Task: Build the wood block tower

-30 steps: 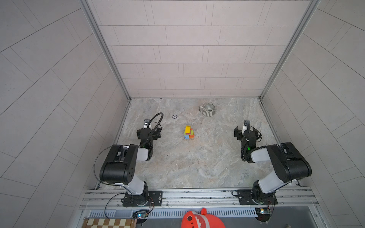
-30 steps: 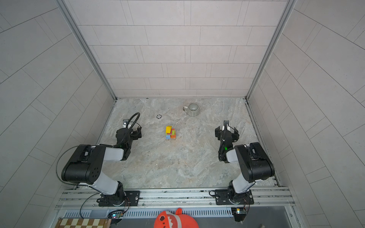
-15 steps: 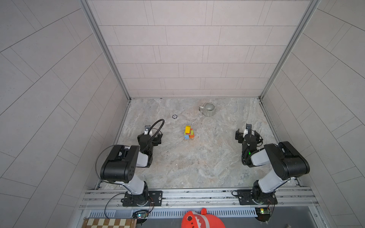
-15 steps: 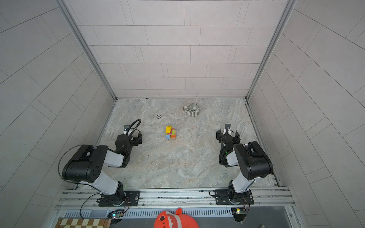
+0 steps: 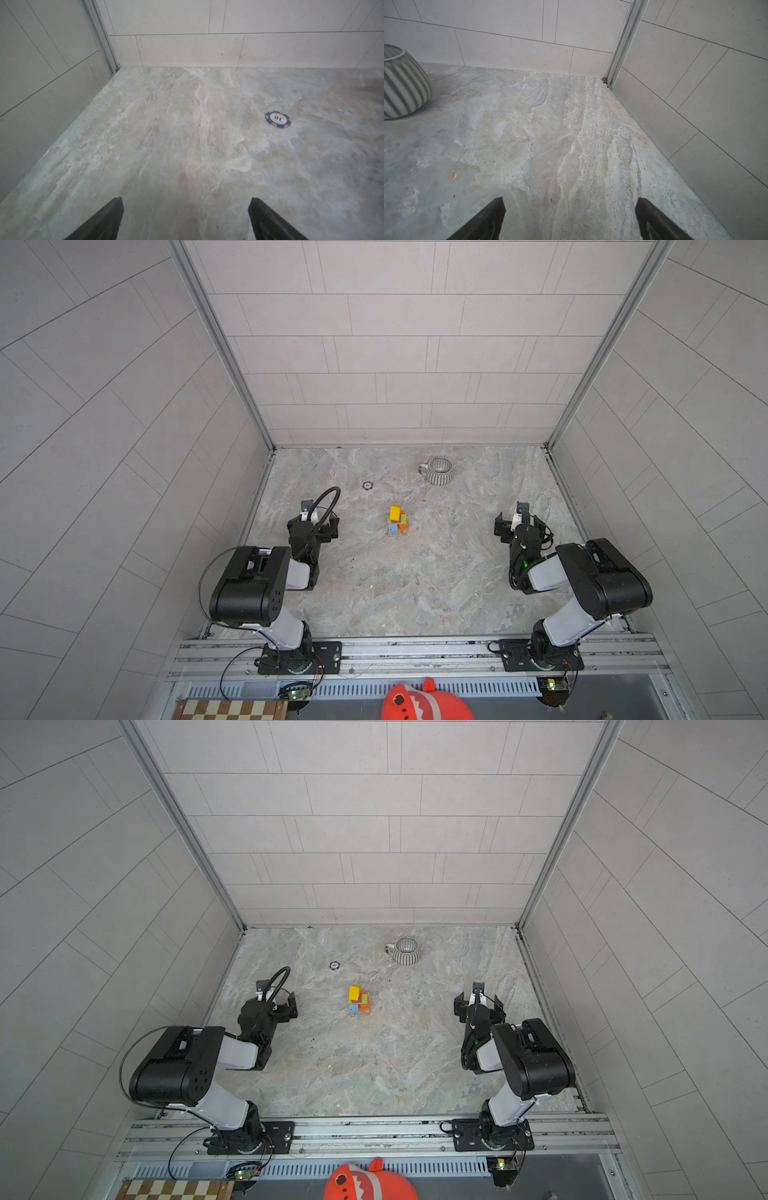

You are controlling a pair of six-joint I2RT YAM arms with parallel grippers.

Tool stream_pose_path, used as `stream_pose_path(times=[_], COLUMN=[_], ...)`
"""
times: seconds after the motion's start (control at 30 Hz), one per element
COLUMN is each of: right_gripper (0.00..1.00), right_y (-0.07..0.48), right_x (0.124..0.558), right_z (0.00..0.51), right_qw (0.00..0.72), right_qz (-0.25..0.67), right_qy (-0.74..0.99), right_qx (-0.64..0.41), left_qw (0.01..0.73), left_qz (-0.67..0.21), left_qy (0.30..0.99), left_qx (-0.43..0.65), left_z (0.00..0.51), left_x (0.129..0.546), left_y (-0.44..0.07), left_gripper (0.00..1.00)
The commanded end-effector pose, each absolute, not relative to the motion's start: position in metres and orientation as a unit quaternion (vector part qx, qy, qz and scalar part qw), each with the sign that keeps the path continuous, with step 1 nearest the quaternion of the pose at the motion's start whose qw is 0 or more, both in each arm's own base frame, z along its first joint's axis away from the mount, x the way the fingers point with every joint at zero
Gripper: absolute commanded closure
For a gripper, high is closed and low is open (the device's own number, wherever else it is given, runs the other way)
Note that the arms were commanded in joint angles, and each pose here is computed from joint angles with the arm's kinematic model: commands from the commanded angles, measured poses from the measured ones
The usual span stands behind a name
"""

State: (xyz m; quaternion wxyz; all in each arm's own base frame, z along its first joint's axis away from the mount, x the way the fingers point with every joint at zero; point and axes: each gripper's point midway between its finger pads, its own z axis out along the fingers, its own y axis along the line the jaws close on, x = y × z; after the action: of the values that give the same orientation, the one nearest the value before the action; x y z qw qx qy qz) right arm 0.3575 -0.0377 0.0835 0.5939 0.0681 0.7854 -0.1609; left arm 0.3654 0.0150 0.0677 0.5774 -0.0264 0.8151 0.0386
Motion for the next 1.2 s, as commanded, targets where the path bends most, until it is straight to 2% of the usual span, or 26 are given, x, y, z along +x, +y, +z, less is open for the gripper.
stream_pose_path(times=[0.0, 0.1, 0.3, 0.47, 0.57, 0.63, 0.77, 1.03, 1.1, 1.17], right_gripper=[0.01, 0.01, 0.01, 0.01, 0.01, 0.01, 0.01, 0.01, 0.01, 0.01], right_y=[-0.028, -0.029, -0.028, -0.028, -0.029, -0.030, -0.038, -0.040, -0.038, -0.031], right_x=[0.366, 0.383, 0.387, 0.382, 0.365, 0.365, 0.380, 0.384, 0.377, 0.366], right_z=[0.105, 0.097, 0.094, 0.097, 0.105, 0.105, 0.098, 0.096, 0.097, 0.101], right_qw=[0.633, 0.590, 0.578, 0.591, 0.631, 0.635, 0.588, 0.577, 0.591, 0.620], right_qz=[-0.142, -0.154, -0.150, -0.149, -0.143, -0.143, -0.169, -0.170, -0.163, -0.143], right_qy=[0.760, 0.792, 0.801, 0.792, 0.761, 0.757, 0.788, 0.796, 0.787, 0.770], right_qx=[0.050, 0.044, 0.042, 0.041, 0.052, 0.053, 0.069, 0.074, 0.067, 0.055], left_qw=[0.617, 0.563, 0.559, 0.585, 0.639, 0.622, 0.554, 0.571, 0.578, 0.616], left_qz=[0.019, 0.012, 0.017, 0.014, 0.012, 0.019, 0.033, 0.025, 0.004, -0.025], left_qy=[0.787, 0.826, 0.828, 0.811, 0.769, 0.781, 0.831, 0.820, 0.816, 0.785], left_qx=[-0.021, -0.012, -0.021, -0.022, -0.032, -0.042, -0.036, -0.029, 0.002, 0.052], left_z=[0.093, 0.085, 0.082, 0.089, 0.098, 0.094, 0.084, 0.086, 0.088, 0.096], left_x=[0.377, 0.401, 0.401, 0.390, 0.367, 0.374, 0.400, 0.400, 0.394, 0.375], left_y=[0.012, 0.010, 0.014, 0.014, 0.016, 0.021, 0.020, 0.017, 0.005, -0.014], left_gripper=[0.00, 0.00, 0.00, 0.00, 0.00, 0.00, 0.00, 0.00, 0.00, 0.00])
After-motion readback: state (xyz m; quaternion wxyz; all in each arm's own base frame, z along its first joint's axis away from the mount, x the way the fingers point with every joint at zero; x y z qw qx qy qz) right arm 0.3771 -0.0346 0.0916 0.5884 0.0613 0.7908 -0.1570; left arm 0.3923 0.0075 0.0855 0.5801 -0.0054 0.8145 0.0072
